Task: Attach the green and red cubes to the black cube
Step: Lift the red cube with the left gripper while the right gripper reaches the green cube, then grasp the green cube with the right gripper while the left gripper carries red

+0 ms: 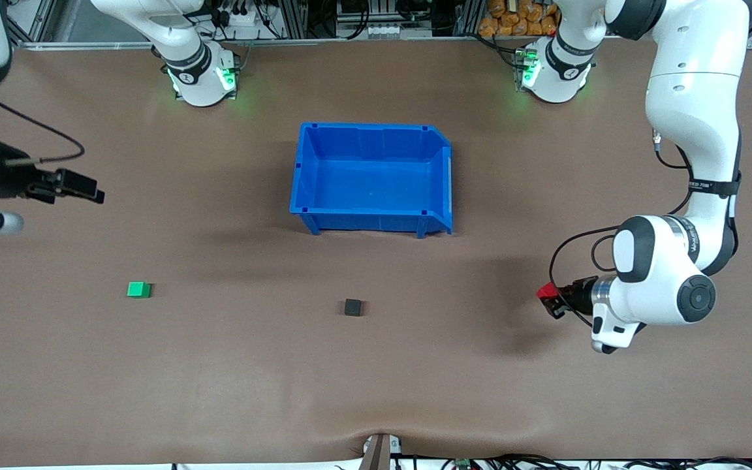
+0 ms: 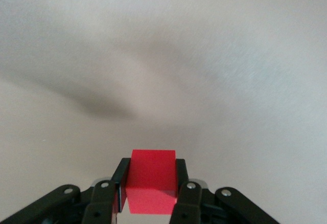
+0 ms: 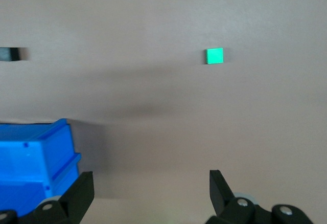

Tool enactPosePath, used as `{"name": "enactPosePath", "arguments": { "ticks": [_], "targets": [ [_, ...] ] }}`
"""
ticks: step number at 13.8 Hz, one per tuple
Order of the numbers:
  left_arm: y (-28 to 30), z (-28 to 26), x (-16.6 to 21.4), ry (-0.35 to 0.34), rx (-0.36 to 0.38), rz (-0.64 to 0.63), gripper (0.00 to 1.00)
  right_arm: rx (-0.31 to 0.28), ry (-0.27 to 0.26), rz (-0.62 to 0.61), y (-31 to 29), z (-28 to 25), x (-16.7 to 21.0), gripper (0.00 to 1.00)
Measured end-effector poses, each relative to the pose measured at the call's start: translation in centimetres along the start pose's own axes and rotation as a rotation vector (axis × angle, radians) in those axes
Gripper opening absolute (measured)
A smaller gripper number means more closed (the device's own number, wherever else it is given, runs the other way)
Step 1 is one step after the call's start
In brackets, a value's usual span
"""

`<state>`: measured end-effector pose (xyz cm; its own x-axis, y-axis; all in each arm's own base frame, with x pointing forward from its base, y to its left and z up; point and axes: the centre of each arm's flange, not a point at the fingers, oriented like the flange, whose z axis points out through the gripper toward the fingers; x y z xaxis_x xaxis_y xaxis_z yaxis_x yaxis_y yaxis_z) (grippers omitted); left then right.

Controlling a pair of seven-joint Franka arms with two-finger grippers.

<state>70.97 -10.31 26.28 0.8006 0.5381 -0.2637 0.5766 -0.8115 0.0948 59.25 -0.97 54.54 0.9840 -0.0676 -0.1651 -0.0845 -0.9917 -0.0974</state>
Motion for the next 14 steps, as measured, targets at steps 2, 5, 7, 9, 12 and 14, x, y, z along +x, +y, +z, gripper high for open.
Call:
{"name": "enactPosePath", "arguments": {
  "ticks": [2, 5, 7, 9, 12, 14],
  "targets": [
    [1.5, 0.5, -0.4, -0.010, -0.042, -0.091, 0.39, -0.001, -0.052, 0.039, 2.3, 4.3, 2.7, 1.00],
    [5.0, 2.1, -2.6, -0.013, -0.076, -0.241, 0.39, -0.005, -0.082, 0.051, 5.5, 11.9, 7.0, 1.00],
    [7.1, 3.4, -3.6, -0.038, -0.135, -0.323, 0.39, -0.012, -0.052, -0.004, 8.3, 16.0, 9.2, 1.00],
    [8.0, 4.7, -3.7, -0.063, -0.189, -0.397, 0.39, -0.019, 0.003, -0.084, 11.9, 19.4, 10.6, 1.00],
    [9.4, 6.9, -4.3, -0.067, -0.237, -0.493, 0.39, -0.035, 0.042, -0.182, 14.5, 24.5, 12.0, 1.00],
    [11.3, 8.3, -5.8, -0.060, -0.254, -0.563, 0.39, -0.048, 0.072, -0.204, 14.2, 27.2, 12.7, 1.00]
  ]
}}
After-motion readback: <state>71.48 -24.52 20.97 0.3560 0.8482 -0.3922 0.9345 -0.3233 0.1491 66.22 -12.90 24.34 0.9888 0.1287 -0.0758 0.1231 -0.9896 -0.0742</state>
